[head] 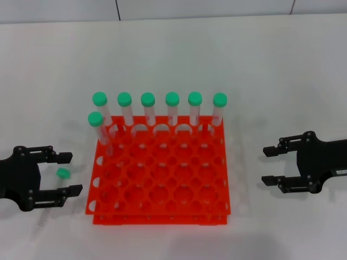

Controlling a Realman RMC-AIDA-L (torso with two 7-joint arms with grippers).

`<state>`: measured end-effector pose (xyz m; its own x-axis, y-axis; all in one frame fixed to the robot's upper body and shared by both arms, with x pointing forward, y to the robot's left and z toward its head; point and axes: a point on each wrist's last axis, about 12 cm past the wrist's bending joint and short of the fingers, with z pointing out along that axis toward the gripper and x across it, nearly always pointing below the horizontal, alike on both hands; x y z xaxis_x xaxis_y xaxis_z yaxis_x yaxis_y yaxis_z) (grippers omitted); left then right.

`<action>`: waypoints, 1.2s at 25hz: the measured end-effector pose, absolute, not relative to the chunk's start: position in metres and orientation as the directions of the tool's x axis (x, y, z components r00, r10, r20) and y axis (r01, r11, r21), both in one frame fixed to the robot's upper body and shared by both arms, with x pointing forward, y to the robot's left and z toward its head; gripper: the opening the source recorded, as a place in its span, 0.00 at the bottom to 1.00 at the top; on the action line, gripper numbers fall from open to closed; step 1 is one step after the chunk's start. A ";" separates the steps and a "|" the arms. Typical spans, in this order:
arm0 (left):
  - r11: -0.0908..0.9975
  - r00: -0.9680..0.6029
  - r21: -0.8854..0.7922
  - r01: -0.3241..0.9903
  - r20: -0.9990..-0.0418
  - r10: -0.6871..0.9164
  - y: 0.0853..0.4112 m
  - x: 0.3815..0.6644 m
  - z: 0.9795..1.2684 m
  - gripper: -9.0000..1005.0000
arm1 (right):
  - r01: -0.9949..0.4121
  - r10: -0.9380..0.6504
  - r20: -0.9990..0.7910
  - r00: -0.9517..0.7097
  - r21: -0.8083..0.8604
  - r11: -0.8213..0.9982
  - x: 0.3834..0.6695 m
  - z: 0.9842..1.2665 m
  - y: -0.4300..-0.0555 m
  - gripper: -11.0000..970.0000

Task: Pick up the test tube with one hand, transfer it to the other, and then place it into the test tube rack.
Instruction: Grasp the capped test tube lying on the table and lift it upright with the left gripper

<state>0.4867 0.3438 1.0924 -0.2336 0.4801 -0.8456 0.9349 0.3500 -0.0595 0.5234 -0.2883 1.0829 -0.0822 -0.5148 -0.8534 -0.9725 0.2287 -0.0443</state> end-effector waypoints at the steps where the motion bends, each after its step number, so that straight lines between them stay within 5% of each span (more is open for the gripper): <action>1: 0.350 -0.234 -0.060 0.935 -0.846 0.480 0.344 0.487 1.092 0.71 | -0.972 -0.515 -0.853 -0.083 -0.044 0.229 0.523 1.083 -0.288 0.61; 30: 0.348 -0.302 -0.139 0.927 -0.827 0.474 0.345 0.480 1.108 0.69 | -0.975 -0.514 -0.855 -0.071 -0.049 0.216 0.524 1.084 -0.287 0.61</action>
<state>0.4800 0.3453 1.1084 -0.3025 0.4743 -0.8268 0.9270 0.3482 -0.1394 0.5239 -0.2870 1.0845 -0.0708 -0.5140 -0.8549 -0.9751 0.2161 -0.0492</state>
